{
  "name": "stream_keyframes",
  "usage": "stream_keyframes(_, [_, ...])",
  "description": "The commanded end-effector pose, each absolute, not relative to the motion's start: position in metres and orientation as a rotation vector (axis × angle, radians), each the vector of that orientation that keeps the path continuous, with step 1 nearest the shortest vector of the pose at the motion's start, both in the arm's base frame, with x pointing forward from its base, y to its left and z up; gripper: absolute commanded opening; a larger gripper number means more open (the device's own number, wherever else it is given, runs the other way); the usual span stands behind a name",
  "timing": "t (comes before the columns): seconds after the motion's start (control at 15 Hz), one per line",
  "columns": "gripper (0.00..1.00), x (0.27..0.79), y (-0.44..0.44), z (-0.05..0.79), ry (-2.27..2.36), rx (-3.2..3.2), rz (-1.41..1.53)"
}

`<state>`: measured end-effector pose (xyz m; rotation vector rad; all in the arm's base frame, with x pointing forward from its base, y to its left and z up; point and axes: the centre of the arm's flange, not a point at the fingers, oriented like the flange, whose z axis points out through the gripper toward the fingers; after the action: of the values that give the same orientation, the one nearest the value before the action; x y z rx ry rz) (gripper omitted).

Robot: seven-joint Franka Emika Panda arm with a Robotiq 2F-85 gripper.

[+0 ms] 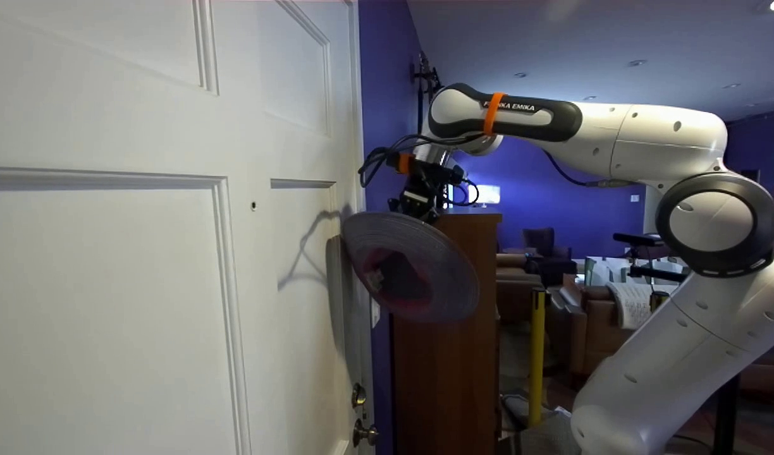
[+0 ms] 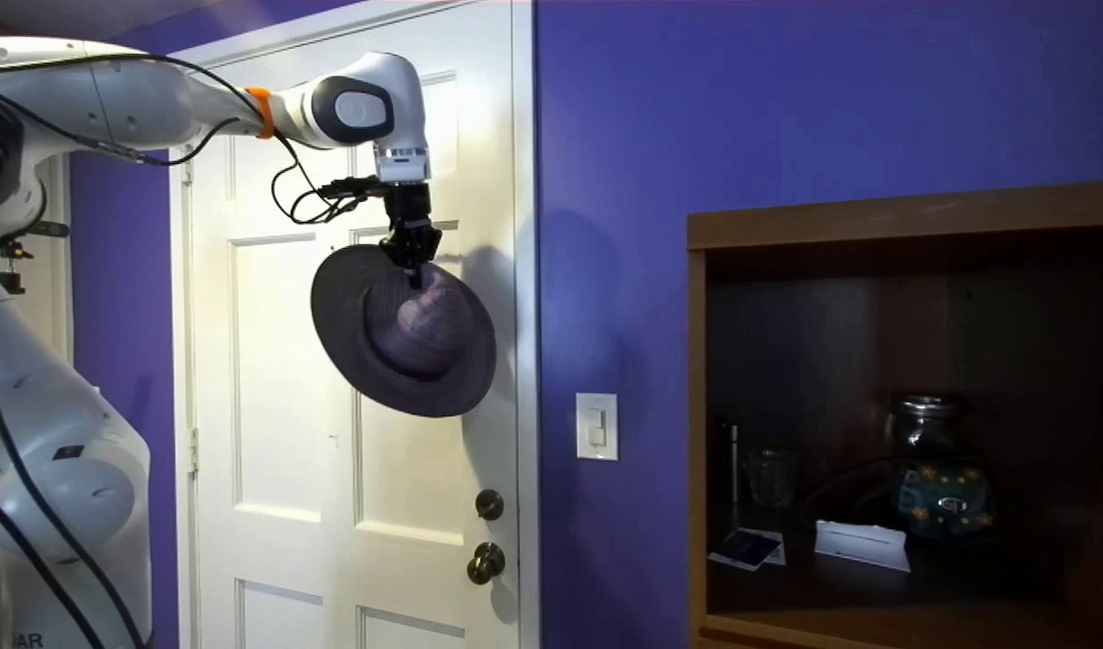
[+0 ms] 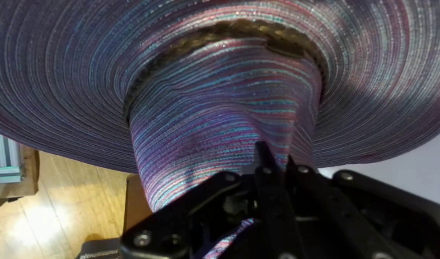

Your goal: Hang the hat on the hook on the door

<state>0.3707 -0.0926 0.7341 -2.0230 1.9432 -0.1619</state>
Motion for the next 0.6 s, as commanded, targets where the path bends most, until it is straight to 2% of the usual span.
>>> stream_keyframes(0.0, [0.01, 0.366, -0.054, 0.706, 2.021, -1.957, -0.094])
stream_keyframes(0.53, [0.01, 0.376, 0.011, 0.649, 2.265, -1.567, -0.021])
